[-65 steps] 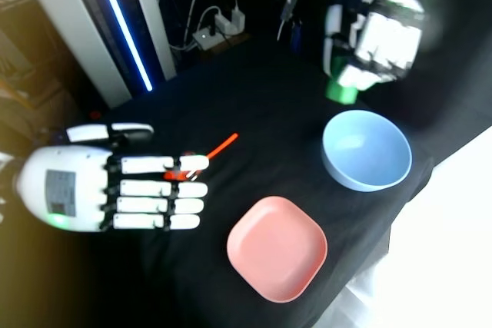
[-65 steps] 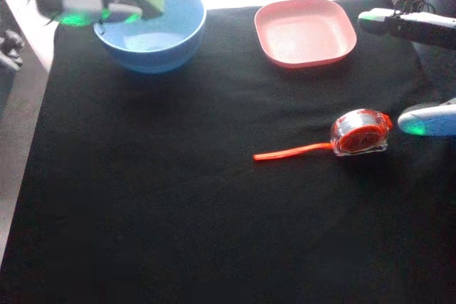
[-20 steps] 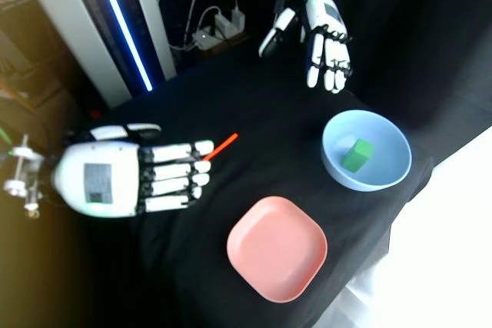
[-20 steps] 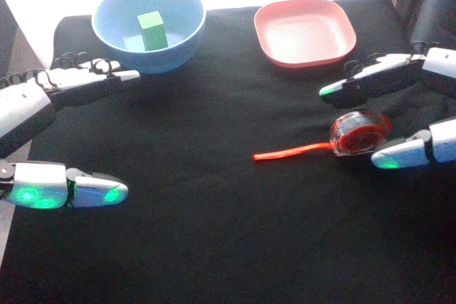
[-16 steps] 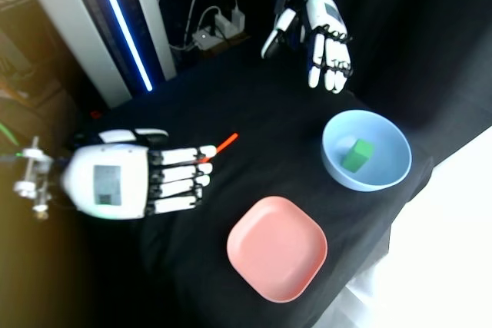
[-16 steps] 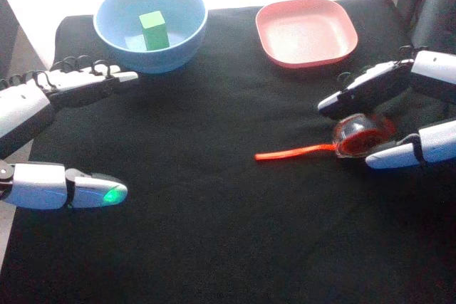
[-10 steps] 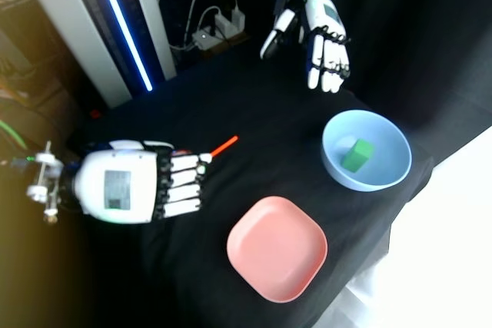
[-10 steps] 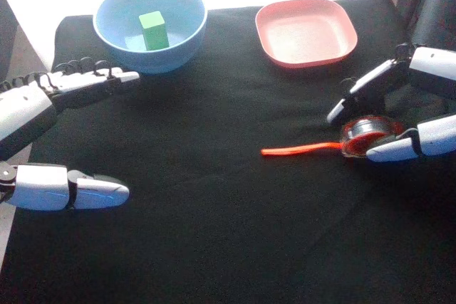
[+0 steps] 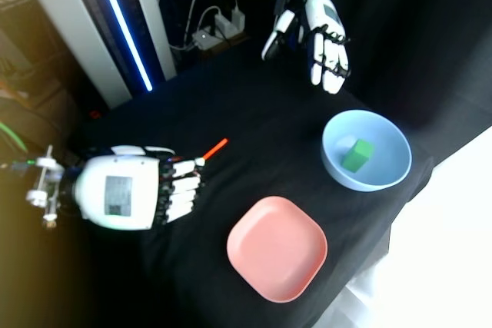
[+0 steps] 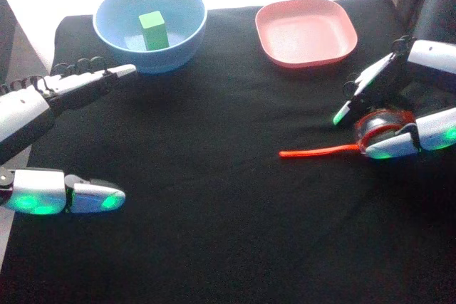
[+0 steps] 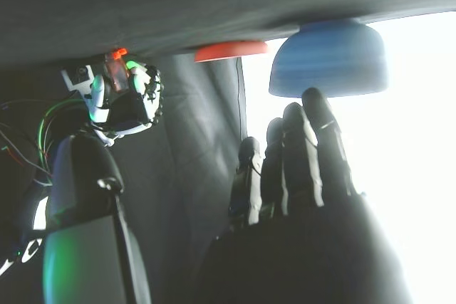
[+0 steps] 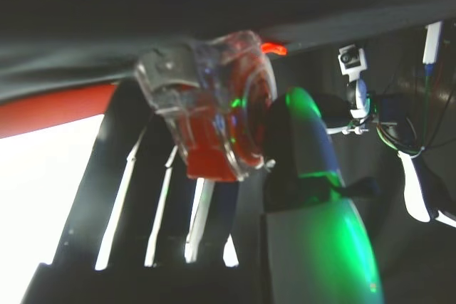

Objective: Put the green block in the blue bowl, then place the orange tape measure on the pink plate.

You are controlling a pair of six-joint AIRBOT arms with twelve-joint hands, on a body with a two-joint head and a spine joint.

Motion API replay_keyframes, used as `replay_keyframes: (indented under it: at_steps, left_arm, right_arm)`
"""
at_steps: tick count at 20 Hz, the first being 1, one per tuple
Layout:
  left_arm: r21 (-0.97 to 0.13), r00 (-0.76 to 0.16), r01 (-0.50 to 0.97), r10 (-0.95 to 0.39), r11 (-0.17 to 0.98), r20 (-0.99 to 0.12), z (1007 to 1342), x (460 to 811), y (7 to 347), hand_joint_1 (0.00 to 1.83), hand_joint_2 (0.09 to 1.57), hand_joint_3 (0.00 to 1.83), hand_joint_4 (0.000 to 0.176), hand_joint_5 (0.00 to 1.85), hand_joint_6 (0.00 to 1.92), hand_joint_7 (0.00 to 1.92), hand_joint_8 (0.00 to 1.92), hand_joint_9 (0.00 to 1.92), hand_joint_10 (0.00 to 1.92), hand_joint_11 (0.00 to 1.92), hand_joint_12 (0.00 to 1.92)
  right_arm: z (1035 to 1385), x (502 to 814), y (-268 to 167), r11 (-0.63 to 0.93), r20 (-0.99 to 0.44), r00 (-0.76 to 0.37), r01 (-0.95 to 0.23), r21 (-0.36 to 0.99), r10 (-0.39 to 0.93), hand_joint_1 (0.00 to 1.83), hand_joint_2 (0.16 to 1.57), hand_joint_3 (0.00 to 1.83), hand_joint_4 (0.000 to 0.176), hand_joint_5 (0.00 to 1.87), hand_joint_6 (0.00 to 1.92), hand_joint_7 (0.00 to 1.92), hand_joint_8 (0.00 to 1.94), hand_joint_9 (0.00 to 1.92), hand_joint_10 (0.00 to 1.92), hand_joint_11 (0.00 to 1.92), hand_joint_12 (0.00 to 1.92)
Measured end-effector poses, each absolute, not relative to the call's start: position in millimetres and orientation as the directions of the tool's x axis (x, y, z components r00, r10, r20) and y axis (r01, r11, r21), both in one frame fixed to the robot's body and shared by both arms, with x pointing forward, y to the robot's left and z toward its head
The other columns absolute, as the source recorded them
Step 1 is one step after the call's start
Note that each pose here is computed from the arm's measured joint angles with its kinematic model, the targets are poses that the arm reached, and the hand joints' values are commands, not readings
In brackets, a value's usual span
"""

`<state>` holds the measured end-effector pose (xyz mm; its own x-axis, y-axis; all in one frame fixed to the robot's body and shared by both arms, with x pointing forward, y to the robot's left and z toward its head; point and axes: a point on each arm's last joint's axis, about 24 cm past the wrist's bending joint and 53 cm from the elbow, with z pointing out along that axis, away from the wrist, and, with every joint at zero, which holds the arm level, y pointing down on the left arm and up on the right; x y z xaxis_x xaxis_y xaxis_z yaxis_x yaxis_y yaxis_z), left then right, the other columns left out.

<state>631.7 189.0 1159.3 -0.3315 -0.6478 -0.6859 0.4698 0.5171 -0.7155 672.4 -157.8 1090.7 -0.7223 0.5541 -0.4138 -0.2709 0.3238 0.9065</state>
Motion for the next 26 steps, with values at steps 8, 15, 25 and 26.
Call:
replay_keyframes:
  at_steps: [8, 15, 25, 26]
  left_arm:
    - [-0.720, -0.334, 0.465, -0.651, 0.515, -0.681, 1158, 631, 190, 0.80, 0.85, 0.00, 0.074, 0.23, 0.01, 0.20, 0.00, 0.22, 0.00, 0.00, 0.78]
    - [-0.720, -0.334, 0.468, -0.651, 0.513, -0.681, 1159, 631, 190, 0.77, 0.87, 0.00, 0.068, 0.26, 0.00, 0.19, 0.00, 0.22, 0.00, 0.00, 0.79]
    - [-0.729, -0.347, 0.467, -0.655, 0.500, -0.672, 1154, 633, 183, 0.82, 0.86, 0.00, 0.039, 0.29, 0.00, 0.21, 0.00, 0.24, 0.00, 0.00, 0.89]
    - [-0.729, -0.354, 0.471, -0.650, 0.497, -0.673, 1154, 632, 181, 0.82, 0.86, 0.00, 0.037, 0.29, 0.00, 0.21, 0.00, 0.24, 0.00, 0.00, 0.89]
  right_arm:
    - [1184, 679, -148, 0.196, -0.490, -0.645, -0.474, 0.859, 0.587, 1.23, 0.99, 0.00, 0.000, 1.44, 0.08, 0.96, 1.55, 0.91, 1.87, 0.94, 1.90]
    - [1211, 759, -152, 0.238, -0.493, -0.502, -0.488, 0.840, 0.711, 1.28, 1.00, 0.00, 0.000, 1.16, 0.71, 1.49, 0.06, 1.29, 0.88, 1.09, 1.28]
    - [1121, 823, -144, 0.492, -0.545, -0.470, -0.243, 0.836, 0.694, 1.50, 1.01, 0.00, 0.000, 1.13, 0.65, 1.42, 0.01, 1.26, 0.59, 0.86, 1.38]
    - [1118, 824, -143, 0.498, -0.547, -0.471, -0.237, 0.834, 0.692, 1.43, 1.02, 0.00, 0.000, 1.09, 0.67, 1.27, 0.33, 1.25, 0.72, 0.76, 1.05]
